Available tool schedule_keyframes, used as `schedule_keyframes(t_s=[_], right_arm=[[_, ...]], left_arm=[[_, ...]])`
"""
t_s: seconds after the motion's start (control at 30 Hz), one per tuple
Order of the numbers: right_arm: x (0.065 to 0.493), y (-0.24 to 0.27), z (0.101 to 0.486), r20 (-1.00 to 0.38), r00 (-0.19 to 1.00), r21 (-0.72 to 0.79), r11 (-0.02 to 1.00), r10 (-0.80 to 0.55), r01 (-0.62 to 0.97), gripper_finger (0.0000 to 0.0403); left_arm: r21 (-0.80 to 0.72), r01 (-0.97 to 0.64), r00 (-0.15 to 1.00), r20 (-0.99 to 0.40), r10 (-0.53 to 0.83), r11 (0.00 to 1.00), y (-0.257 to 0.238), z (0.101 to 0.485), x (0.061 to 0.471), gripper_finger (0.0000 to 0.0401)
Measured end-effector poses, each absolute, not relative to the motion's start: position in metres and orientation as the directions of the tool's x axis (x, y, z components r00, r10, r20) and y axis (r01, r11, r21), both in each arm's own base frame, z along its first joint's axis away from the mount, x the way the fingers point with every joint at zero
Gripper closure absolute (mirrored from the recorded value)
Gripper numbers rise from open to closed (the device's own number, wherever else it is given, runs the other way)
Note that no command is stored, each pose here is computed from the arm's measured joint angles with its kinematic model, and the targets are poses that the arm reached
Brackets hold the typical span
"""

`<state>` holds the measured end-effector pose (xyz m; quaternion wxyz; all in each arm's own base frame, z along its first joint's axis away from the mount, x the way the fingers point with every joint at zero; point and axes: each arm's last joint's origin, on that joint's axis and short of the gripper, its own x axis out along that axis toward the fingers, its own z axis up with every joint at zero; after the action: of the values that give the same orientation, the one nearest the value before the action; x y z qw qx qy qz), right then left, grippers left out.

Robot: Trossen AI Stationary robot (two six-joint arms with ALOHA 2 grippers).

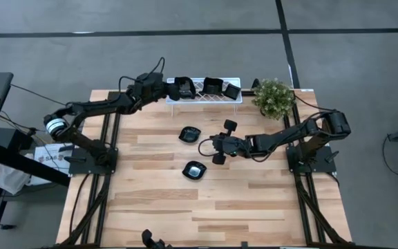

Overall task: Pick & Place Mini shaped plates
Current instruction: Stack the black leaf-shaped plate on top of the black leaf-shaped plate on the shelf

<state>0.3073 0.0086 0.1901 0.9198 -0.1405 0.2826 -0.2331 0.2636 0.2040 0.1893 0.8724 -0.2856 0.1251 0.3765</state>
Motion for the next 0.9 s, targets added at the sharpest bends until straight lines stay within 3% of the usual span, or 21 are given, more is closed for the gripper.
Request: schedule_keyframes(t_s=[0.4, 0.9], right_arm=[[0.3073, 0.0087, 0.1902, -0.454, 0.732, -0.39, 0.852, -0.508, 0.35, 0.04], [0.3073, 0.0086, 0.1902, -0.454, 0.732, -0.375, 0.854, -0.508, 0.36, 0.0402]], left_arm=[[-0.391, -0.727, 0.686, -0.431, 0.586, 0.564, 0.2036, 0.1902, 0.2635, 0.0387], [-0.35, -0.71, 0.702, -0.41, 0.582, 0.61, 0.2004, 0.1923, 0.2669, 0.0329]])
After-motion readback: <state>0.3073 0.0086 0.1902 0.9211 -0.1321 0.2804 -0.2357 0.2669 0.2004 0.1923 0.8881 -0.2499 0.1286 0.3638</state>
